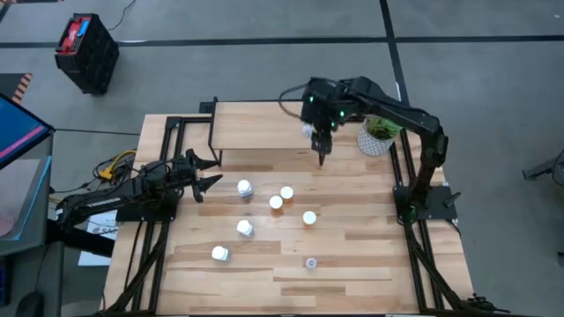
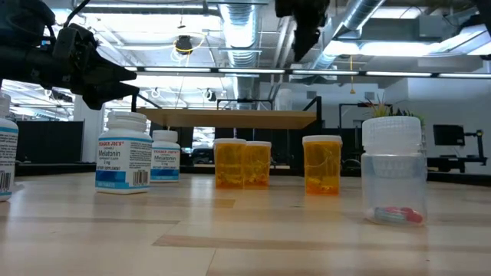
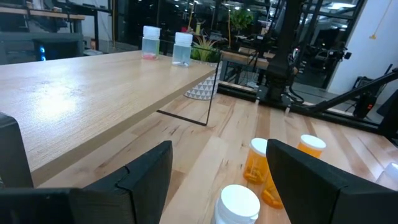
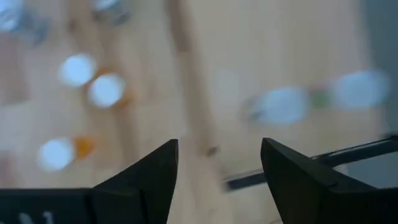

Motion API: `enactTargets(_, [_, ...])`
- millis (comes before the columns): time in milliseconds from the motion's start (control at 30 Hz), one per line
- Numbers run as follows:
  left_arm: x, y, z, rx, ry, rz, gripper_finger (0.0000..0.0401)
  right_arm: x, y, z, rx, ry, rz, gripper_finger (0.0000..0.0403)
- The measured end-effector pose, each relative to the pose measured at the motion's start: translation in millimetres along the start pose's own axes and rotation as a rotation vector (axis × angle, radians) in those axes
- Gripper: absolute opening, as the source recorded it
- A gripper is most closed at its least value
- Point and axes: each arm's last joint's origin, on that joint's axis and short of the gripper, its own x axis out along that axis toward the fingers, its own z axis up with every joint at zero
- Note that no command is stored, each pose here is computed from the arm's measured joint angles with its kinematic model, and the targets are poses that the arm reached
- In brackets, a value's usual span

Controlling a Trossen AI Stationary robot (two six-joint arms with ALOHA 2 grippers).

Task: Pick and place medicine bottles onto shelf by color
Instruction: Put the transparent pill bottle on the shelf aligned with the other transparent pill bottles

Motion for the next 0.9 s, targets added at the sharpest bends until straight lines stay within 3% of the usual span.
enactTargets(300, [0.0,0.0,0.0,0.000,0.000,0.000,0.0248,12.9,73.8,-7.5,-0.038,0.137,0.095,0.0249])
enactTargets(567, [0.0,0.0,0.0,0.000,0.000,0.000,0.0248,19.6,156.8,-26.3,-0.160,0.212,0.151,0.0248])
enactTargets(900, [0.0,-0.1,0.0,-0.001,0.001,-0.002,0.0248,23.2,247.8,-56.1,-0.108,0.141,0.204,0.0248])
